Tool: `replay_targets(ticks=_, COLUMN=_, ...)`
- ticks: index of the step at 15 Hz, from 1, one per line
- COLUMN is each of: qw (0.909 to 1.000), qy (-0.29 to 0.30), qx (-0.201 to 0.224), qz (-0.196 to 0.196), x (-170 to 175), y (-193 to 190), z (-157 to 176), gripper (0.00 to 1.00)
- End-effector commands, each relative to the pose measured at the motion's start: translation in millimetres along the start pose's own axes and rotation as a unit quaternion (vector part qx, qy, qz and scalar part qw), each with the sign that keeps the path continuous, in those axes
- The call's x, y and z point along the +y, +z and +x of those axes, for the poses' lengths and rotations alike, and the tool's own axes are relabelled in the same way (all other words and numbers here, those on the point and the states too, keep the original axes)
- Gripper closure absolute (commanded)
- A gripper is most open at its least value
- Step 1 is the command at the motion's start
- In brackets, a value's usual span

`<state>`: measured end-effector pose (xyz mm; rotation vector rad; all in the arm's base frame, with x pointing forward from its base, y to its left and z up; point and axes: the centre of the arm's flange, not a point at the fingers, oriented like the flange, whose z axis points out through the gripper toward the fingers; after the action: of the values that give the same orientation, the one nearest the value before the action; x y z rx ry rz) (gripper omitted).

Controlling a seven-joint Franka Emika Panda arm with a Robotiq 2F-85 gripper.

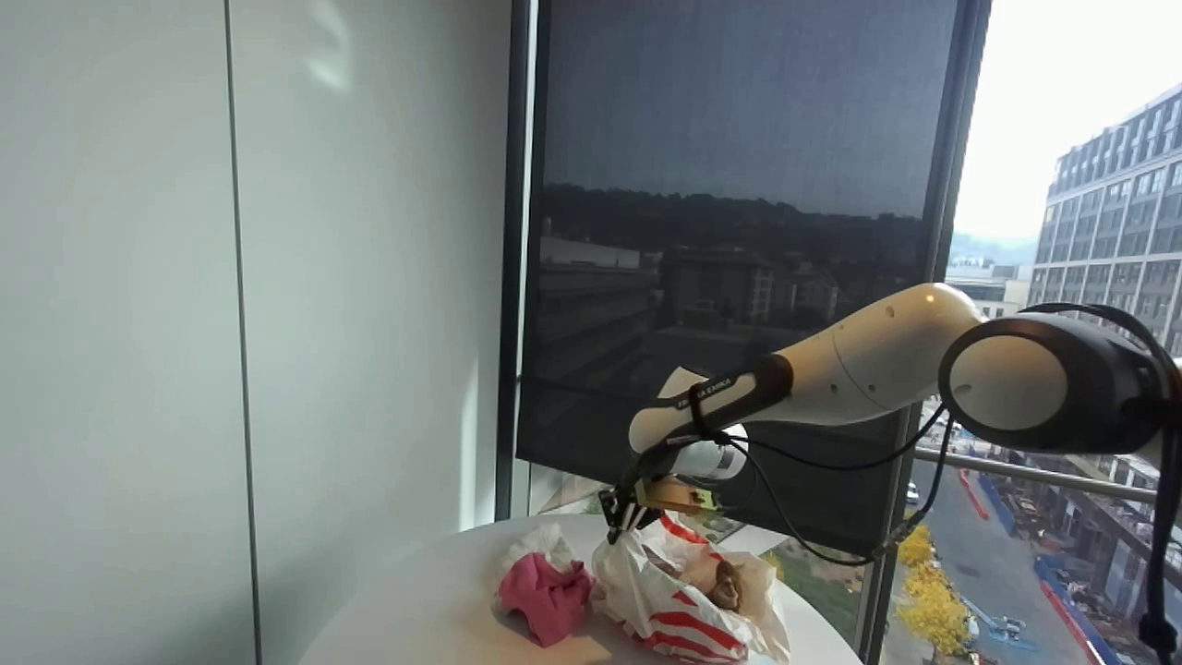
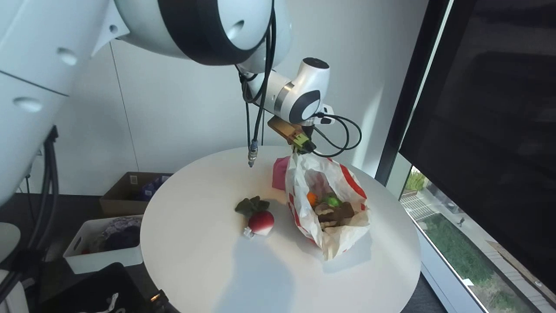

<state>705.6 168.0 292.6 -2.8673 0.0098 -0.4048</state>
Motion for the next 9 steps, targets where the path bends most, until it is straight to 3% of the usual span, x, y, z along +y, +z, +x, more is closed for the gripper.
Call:
replay_targets(ticks=1, qw=0.9972, qy=0.01, qx=-0.04, qz=-0.062, x=7, y=9, z=-14, gripper=0.59)
replay_targets(ticks=3, qw=0.9926, qy=0.01, qx=-0.064, qz=-0.103, x=14, y=19, z=-25, gripper=0.43)
replay_targets(ticks=6, qw=0.9842, qy=-0.024, qx=-0.05, qz=-0.168, x=10, y=14, z=-30, gripper=0.21)
replay_targets(ticks=9, qw=0.9752, qy=-0.051, qx=-0.053, qz=-0.208, x=-5, y=1, z=-33, gripper=0.02)
